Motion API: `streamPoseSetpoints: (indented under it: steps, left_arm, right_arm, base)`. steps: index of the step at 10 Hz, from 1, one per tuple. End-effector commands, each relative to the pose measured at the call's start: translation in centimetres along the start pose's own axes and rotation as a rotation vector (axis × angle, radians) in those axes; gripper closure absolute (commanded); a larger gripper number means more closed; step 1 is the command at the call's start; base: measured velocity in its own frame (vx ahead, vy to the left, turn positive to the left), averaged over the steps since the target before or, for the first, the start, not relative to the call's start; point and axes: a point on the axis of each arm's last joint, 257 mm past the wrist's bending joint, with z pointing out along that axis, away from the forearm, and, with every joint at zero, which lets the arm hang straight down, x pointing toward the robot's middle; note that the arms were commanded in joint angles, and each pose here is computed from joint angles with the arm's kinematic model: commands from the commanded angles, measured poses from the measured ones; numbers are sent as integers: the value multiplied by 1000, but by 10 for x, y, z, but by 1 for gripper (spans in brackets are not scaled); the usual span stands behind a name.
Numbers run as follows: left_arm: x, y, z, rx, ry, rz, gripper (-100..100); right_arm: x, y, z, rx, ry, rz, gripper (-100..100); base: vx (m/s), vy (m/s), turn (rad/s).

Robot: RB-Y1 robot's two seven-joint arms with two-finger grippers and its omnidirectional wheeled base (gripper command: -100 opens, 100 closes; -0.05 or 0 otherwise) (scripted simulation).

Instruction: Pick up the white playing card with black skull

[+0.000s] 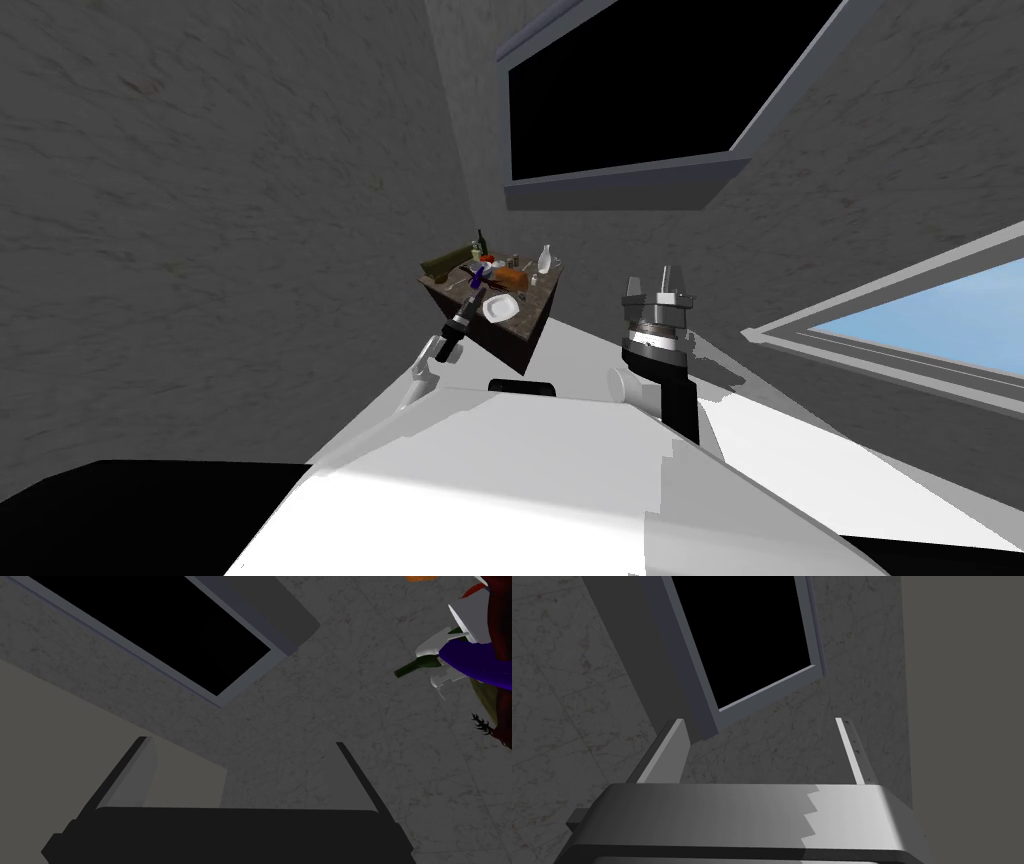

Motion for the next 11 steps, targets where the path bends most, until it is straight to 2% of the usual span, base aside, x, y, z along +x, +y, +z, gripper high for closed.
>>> streamPoseSetpoints:
  steps: [1,2,4,5,6,7,8,9,11]
  left_arm:
    - [14,9,6,-7,42,43,-100]
    - [17,12,5,-14,47,41,-100]
    - [32,22,17,-11,104,111,-100]
    - [38,31,14,-29,117,108,-100]
    - [44,33,21,-22,142,145,-100]
    - [48,40,18,-36,150,141,-100]
    - [56,46,23,-37,179,174,-100]
    - [57,49,21,-44,183,172,-100]
    - [70,59,31,-42,235,236,-100]
  right_arm:
    - [0,0,0,0,0,0,0]
    - [0,0,0,0,0,0,0]
    - [0,0,0,0,0,0,0]
    - [0,0,0,0,0,0,0]
    - [0,0,0,0,0,0,0]
    - [0,0,0,0,0,0,0]
    - [0,0,0,0,0,0,0]
    - [0,0,0,0,0,0,0]
    - [0,0,0,0,0,0,0]
  base:
    - [8,50,-89]
    - [2,38,-41]
    - [7,47,-100]
    - [7,48,-67]
    - [5,34,-94]
    - [3,25,-47]
    - [4,22,-86]
    - [2,18,-62]
    - [4,20,-134]
